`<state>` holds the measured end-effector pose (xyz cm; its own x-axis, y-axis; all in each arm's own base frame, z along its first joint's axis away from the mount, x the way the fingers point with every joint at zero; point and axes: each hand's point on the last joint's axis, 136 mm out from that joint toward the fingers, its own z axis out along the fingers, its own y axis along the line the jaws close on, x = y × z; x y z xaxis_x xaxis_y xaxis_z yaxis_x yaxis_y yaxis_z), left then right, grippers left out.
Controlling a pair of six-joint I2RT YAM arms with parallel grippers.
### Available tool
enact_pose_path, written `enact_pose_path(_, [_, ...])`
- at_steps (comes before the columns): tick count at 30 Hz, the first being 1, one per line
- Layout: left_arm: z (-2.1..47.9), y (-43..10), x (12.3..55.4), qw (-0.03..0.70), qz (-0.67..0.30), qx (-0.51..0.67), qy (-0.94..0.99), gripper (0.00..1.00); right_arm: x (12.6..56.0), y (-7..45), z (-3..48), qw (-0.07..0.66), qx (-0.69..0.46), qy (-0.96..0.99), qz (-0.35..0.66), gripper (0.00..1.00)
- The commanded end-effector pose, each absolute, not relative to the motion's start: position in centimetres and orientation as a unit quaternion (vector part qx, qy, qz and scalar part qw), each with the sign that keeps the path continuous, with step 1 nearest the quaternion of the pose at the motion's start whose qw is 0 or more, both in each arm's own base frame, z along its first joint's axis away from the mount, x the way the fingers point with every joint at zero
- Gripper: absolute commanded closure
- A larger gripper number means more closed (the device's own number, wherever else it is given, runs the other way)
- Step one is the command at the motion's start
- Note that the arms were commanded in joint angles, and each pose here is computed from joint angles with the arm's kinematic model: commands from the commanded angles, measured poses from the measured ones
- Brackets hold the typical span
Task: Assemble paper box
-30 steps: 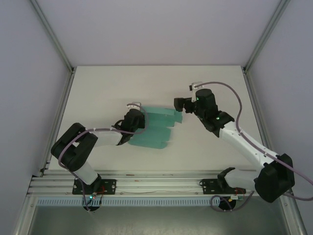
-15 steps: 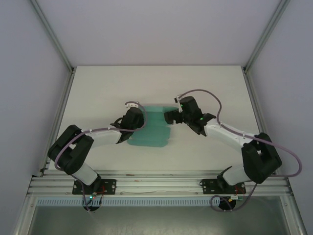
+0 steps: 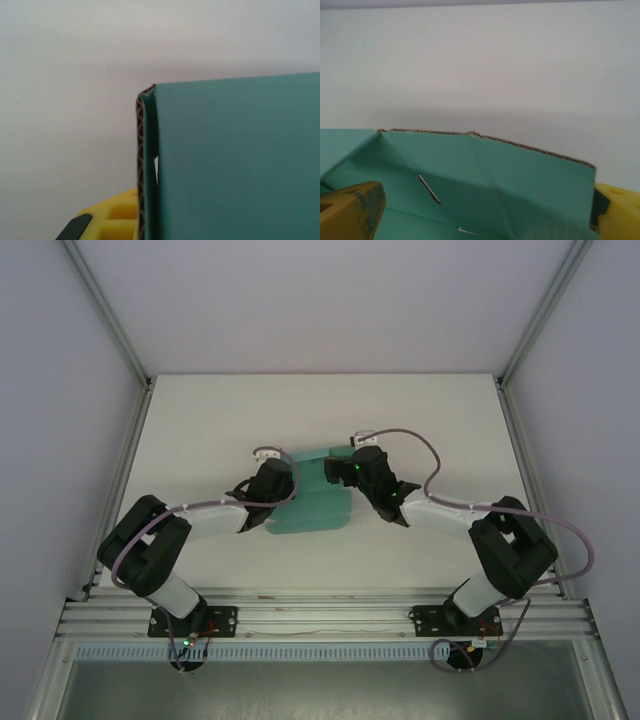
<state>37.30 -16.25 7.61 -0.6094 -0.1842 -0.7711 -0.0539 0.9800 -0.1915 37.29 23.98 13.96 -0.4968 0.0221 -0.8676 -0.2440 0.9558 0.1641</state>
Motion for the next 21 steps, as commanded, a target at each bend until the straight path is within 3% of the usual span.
enact_pose_path(1, [9.2,-16.4,37.5,0.446,-0.073,-0.076,0.889,1.00,38.2,22.0,17.2,0.553,0.001,0.824,0.122,0.00])
enact_pose_path(12, [11.3,-16.0,38.0,0.466,-0.064,-0.079,0.879,1.00,31.4,14.7,12.3,0.462,0.021,0.885,0.047,0.00])
enact_pose_path(21, [11.4,-16.5,37.9,0.463,-0.075,-0.068,0.881,1.00,32.4,15.4,10.9,0.460,0.040,0.880,0.109,0.00])
